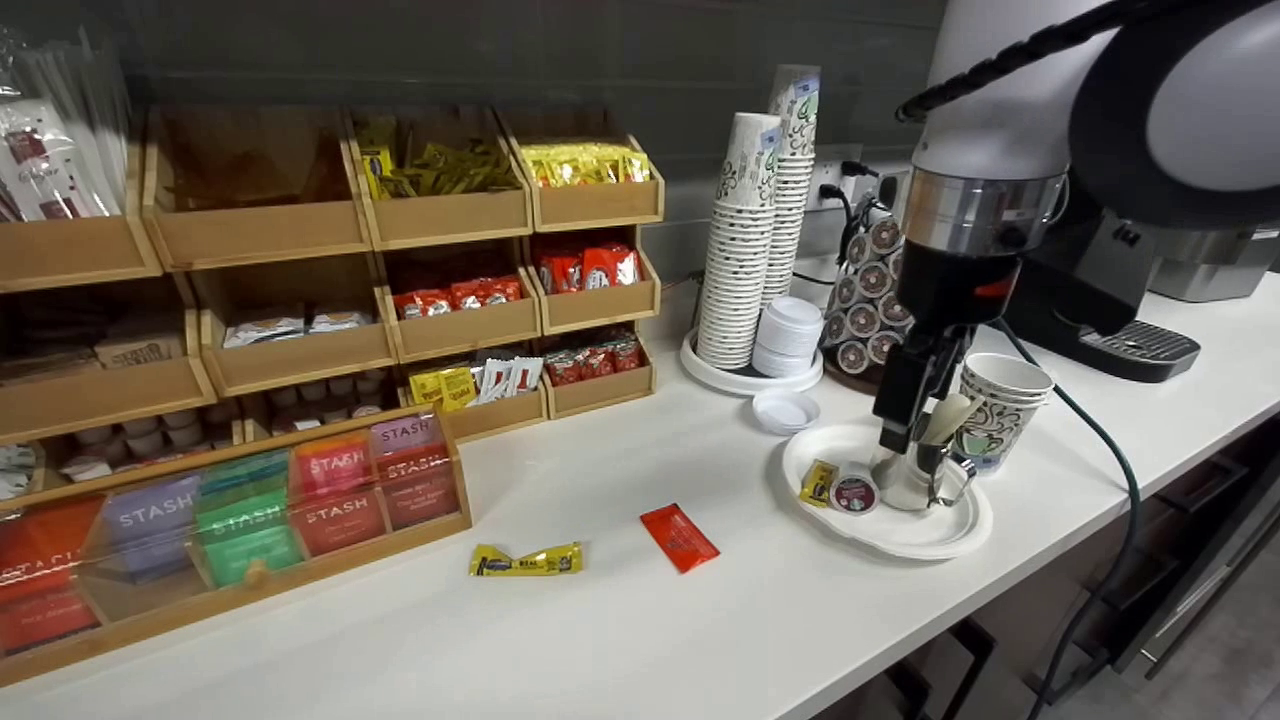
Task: Remove the cup with a purple seal on top from the white plate and move it onto the spinning cups rack
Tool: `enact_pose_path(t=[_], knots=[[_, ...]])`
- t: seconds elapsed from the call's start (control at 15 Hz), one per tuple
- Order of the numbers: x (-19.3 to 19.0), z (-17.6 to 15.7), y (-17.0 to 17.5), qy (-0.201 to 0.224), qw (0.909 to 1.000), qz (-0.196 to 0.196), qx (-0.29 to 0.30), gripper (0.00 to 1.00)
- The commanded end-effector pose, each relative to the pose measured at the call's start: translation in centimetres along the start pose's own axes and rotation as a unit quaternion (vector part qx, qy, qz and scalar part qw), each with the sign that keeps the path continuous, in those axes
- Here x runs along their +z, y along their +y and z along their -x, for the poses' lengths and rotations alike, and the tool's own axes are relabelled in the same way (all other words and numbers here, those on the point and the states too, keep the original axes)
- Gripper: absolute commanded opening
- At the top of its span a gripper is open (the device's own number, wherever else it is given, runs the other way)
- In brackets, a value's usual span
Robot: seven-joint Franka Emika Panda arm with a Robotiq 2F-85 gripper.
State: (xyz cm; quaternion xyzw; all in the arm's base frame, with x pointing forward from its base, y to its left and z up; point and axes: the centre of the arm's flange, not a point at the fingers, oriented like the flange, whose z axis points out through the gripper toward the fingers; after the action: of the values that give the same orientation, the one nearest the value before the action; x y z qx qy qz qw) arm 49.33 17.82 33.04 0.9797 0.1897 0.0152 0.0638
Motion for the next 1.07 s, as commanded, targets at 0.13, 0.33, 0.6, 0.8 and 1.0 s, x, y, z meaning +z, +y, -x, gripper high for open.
enact_pose_path(t=[0.13,0.33,0.6,0.8,1.0], knots=[[-0.3,-0.1,0.0,0.003,1.0000,0.000,0.000,1.00],[-1.0,-0.1,-0.1,0.010,0.9999,0.002,-0.001,1.00],[1.9,-0.9,0.8,0.005,0.9995,0.016,-0.026,1.00],[4.3,-2.2,1.8,0.021,0.9988,0.028,-0.035,1.00],[6.6,-4.2,1.9,0.032,0.9975,-0.025,-0.057,1.00]])
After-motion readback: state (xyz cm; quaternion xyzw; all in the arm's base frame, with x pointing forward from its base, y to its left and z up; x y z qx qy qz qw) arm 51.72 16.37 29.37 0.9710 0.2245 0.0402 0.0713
